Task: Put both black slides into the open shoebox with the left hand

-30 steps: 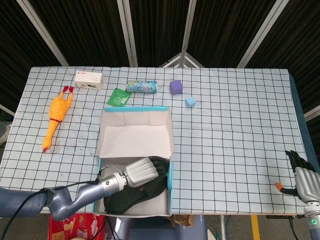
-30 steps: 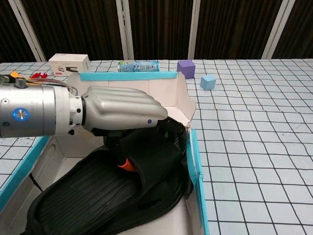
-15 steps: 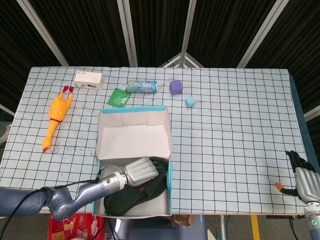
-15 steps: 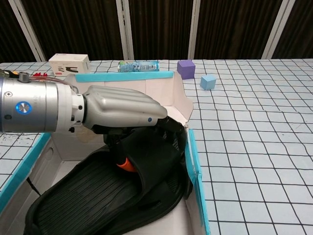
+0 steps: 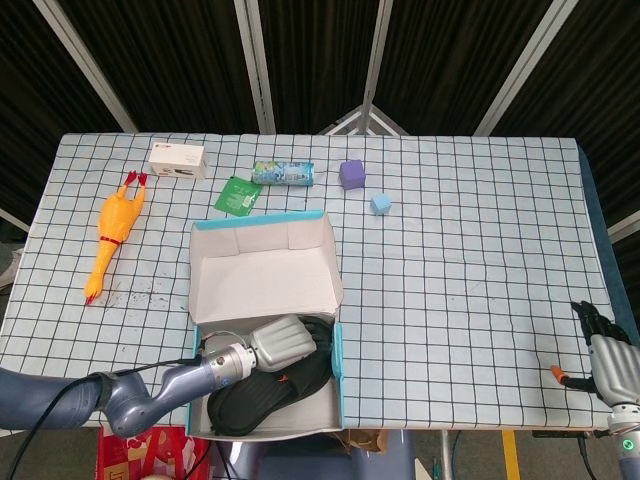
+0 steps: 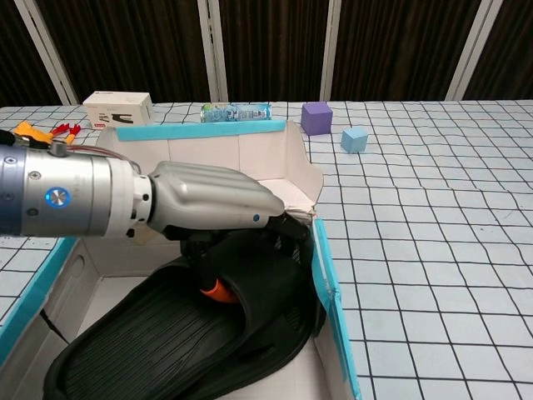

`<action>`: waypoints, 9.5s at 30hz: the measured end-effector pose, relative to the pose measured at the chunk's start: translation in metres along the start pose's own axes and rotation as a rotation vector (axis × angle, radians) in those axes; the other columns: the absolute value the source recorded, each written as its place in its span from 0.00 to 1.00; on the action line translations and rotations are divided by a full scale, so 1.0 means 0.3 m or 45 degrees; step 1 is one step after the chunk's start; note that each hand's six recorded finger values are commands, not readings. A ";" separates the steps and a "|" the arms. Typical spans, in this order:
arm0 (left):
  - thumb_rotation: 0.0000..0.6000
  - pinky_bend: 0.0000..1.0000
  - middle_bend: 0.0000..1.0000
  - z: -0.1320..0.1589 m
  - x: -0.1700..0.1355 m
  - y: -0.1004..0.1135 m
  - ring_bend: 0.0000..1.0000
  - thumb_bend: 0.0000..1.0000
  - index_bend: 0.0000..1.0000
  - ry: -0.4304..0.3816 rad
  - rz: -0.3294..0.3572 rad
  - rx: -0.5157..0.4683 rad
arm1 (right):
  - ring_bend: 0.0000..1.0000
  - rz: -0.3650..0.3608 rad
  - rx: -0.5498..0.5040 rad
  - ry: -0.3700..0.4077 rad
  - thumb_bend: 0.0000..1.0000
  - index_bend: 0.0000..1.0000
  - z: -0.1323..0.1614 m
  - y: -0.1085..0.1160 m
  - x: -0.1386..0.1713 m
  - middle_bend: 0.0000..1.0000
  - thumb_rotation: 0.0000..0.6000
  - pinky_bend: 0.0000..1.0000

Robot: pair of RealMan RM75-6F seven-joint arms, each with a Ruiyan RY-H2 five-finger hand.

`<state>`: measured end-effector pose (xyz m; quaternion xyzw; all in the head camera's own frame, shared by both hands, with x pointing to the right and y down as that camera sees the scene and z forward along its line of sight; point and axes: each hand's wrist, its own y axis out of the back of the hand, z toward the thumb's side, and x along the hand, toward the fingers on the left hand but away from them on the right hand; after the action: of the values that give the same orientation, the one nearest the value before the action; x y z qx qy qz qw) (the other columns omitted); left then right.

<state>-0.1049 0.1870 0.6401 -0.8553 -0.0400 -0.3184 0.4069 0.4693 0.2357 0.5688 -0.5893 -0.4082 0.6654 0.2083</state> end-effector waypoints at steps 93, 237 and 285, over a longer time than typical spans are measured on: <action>1.00 0.43 0.36 -0.117 0.143 -0.006 0.25 0.41 0.19 0.110 0.094 0.408 | 0.10 -0.009 -0.016 -0.014 0.25 0.00 -0.008 0.007 0.001 0.02 1.00 0.13; 1.00 0.25 0.19 -0.169 -0.024 0.227 0.11 0.09 0.01 0.394 -0.108 0.285 | 0.10 0.005 -0.004 -0.005 0.25 0.00 0.003 0.003 -0.005 0.02 1.00 0.13; 1.00 0.50 0.61 -0.094 -0.202 0.089 0.46 0.22 0.40 0.215 -0.204 -0.134 | 0.10 0.021 -0.010 -0.010 0.25 0.00 -0.001 0.000 -0.002 0.02 1.00 0.13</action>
<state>-0.1588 0.1605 0.6004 -0.8396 -0.0570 -0.4223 0.3368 0.4697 0.2355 0.5692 -0.5908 -0.4068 0.6678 0.1990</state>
